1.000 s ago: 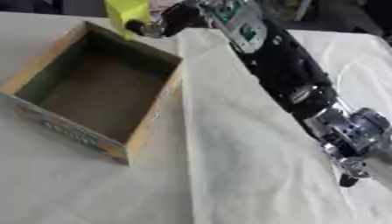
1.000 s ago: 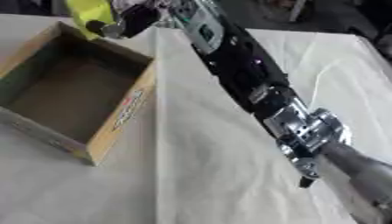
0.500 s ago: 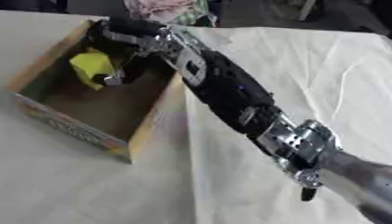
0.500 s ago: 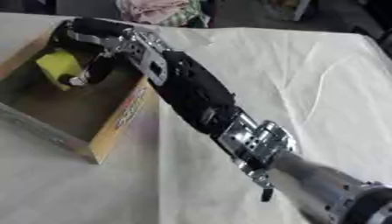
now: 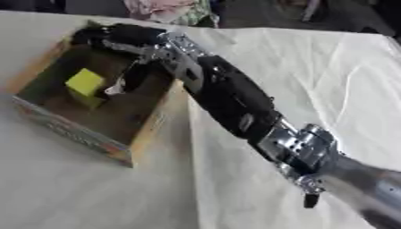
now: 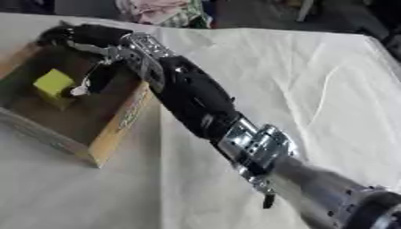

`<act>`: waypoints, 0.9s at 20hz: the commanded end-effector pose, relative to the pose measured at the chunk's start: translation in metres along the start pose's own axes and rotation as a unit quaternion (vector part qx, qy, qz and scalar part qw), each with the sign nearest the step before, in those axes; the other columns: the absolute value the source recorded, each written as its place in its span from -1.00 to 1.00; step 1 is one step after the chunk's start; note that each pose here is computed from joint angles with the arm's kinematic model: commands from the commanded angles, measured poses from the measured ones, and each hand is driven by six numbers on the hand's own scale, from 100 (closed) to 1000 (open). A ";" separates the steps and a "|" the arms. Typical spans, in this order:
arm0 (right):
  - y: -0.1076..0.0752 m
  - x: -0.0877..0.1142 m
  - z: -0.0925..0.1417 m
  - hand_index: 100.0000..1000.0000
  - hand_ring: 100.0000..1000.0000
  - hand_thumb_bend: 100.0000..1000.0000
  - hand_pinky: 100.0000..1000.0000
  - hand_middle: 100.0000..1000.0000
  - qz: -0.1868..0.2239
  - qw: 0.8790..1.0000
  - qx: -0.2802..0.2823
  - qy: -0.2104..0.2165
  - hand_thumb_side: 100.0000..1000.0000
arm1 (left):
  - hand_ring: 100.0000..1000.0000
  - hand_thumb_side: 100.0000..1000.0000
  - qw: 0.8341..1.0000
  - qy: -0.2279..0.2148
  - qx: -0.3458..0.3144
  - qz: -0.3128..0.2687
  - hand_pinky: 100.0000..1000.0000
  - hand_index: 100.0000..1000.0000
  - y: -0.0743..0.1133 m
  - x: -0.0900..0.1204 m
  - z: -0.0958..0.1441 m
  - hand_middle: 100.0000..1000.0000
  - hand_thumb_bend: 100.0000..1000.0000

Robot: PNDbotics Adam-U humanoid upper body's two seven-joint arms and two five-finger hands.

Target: Pick up objects on the table and place them in the box.

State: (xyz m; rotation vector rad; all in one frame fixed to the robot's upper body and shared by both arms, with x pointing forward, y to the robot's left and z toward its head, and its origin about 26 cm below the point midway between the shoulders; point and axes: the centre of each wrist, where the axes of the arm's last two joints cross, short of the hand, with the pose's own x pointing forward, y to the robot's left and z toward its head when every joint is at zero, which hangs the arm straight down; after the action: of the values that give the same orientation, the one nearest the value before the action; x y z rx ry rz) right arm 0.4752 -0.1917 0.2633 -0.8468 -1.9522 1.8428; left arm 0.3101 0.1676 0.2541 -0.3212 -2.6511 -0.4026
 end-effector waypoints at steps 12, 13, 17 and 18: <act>-0.067 -0.003 0.027 1.00 0.83 -0.04 0.74 0.98 0.055 0.983 -0.170 0.028 0.02 | 0.44 0.67 0.999 0.000 0.024 -0.021 -0.08 0.57 0.010 0.004 0.005 0.44 -0.22; -0.066 -0.002 0.027 1.00 0.82 -0.05 0.74 0.98 0.051 0.982 -0.178 0.028 0.02 | 0.44 0.67 0.999 0.000 0.025 -0.022 -0.08 0.57 0.010 0.004 0.005 0.44 -0.22; -0.064 -0.008 0.049 1.00 0.79 -0.27 0.73 0.94 0.025 0.971 -0.232 0.053 -0.08 | 0.42 0.65 0.997 0.021 0.061 -0.036 -0.08 0.55 0.019 0.001 0.016 0.42 -0.22; -0.062 -0.007 0.054 1.00 0.78 -0.28 0.73 0.94 0.016 0.967 -0.249 0.057 -0.08 | 0.42 0.65 0.996 0.026 0.072 -0.042 -0.08 0.55 0.022 0.001 0.019 0.42 -0.22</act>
State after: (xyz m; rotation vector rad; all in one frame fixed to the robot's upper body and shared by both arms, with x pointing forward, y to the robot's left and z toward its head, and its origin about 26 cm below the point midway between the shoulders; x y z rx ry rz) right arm 0.4437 -0.2290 0.2976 -1.0479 -2.3070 1.3624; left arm 0.3116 0.1890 0.2359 -0.1874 -2.5991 -0.2538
